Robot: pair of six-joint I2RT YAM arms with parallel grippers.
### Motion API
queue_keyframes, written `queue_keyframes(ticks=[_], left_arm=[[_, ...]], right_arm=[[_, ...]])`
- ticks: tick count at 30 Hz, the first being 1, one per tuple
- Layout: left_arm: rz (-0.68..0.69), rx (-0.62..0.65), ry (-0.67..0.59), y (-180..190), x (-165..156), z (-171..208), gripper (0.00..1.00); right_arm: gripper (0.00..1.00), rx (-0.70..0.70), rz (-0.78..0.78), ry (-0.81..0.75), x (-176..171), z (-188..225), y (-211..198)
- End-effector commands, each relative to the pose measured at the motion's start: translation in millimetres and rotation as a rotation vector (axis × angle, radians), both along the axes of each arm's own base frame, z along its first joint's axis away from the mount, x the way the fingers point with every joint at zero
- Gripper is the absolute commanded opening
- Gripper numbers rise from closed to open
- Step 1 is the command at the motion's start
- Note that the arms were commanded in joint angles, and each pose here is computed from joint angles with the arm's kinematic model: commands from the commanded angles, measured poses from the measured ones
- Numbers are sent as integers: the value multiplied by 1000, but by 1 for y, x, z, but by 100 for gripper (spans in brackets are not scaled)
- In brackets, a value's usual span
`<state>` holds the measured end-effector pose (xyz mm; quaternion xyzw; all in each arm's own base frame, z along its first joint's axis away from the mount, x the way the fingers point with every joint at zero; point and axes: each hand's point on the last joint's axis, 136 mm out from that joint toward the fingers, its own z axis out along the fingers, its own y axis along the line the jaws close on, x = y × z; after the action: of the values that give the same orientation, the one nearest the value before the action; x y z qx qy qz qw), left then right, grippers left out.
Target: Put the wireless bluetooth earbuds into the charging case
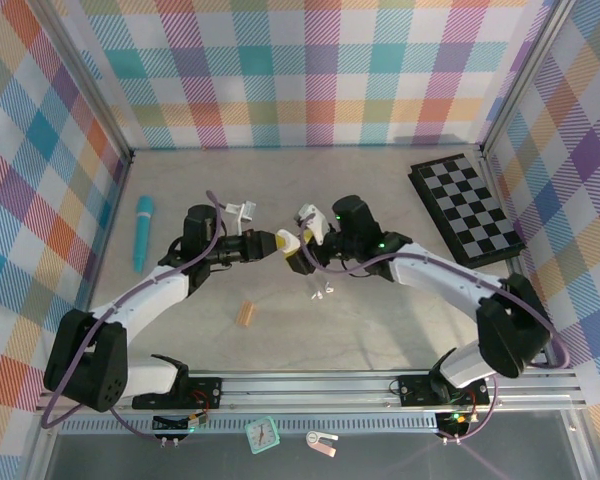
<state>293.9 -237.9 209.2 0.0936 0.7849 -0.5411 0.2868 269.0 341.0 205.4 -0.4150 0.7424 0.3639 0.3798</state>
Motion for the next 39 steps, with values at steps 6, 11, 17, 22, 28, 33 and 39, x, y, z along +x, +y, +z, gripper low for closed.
queue_keyframes(ticks=[6,11,17,22,28,33,39], left_arm=[[-47,-198,-528,-3,-16,96,14],[-108,-303,-619,-6,-31,119,14],[-177,-365,-643,-12,-43,121,13],[-233,-365,-674,-18,-57,123,14],[-257,-364,-676,-20,-59,124,14],[-250,-358,-689,-20,-58,123,21],[-226,-313,-749,-21,-53,120,52]], right_arm=[[69,501,50,144,-20,85,-29],[67,658,138,181,-33,113,-29],[60,700,166,173,-33,125,-25],[50,694,179,152,-28,134,-20],[36,690,192,131,-24,138,-16],[20,661,195,110,-27,137,-17],[8,488,174,50,-37,127,-21]])
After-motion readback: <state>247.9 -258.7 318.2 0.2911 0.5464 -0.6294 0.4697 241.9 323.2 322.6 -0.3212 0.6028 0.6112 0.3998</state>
